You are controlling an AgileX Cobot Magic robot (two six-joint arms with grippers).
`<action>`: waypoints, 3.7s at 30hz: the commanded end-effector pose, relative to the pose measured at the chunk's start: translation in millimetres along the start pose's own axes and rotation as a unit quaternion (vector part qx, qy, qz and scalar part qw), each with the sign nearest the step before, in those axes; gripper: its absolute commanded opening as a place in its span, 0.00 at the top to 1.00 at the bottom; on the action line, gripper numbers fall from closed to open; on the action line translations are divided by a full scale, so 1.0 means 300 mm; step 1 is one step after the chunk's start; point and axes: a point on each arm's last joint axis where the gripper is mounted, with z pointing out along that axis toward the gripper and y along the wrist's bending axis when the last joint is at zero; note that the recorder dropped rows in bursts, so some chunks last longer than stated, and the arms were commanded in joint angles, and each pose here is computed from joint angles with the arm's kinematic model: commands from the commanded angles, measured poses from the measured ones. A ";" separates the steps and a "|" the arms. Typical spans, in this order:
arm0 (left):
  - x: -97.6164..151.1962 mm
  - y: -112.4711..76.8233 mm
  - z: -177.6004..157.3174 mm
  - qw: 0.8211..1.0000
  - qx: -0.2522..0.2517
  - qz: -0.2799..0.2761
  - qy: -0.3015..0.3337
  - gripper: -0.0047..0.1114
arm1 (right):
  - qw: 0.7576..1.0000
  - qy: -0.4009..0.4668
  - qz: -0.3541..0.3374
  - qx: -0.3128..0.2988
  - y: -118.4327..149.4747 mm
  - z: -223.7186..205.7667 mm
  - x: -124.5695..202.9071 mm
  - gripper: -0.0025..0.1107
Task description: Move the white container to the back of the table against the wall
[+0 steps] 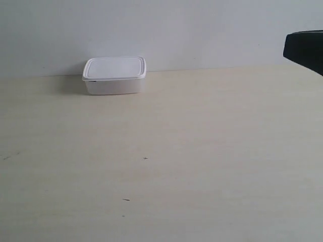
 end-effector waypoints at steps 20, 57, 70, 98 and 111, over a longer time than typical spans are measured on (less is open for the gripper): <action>0.066 0.038 -0.015 0.997 -0.066 -0.012 0.027 0.96 | 0.998 -0.034 0.005 0.053 -0.054 0.145 0.027 0.98; 0.284 0.061 -0.103 0.987 -0.135 -0.046 0.075 0.96 | 0.995 -0.046 -0.085 0.008 -0.026 -0.019 0.266 0.98; 0.283 0.061 -0.104 0.987 -0.135 -0.044 0.074 0.96 | 0.977 -0.109 -0.075 0.166 -0.126 -0.138 0.344 0.98; 0.385 0.087 -0.128 0.975 -0.170 0.047 0.134 0.96 | 0.974 -0.084 -0.065 0.200 -0.150 -0.140 0.452 0.98; 0.451 0.067 -0.139 0.972 -0.150 -0.034 0.180 0.96 | 0.974 -0.084 -0.064 0.200 -0.150 -0.140 0.452 0.98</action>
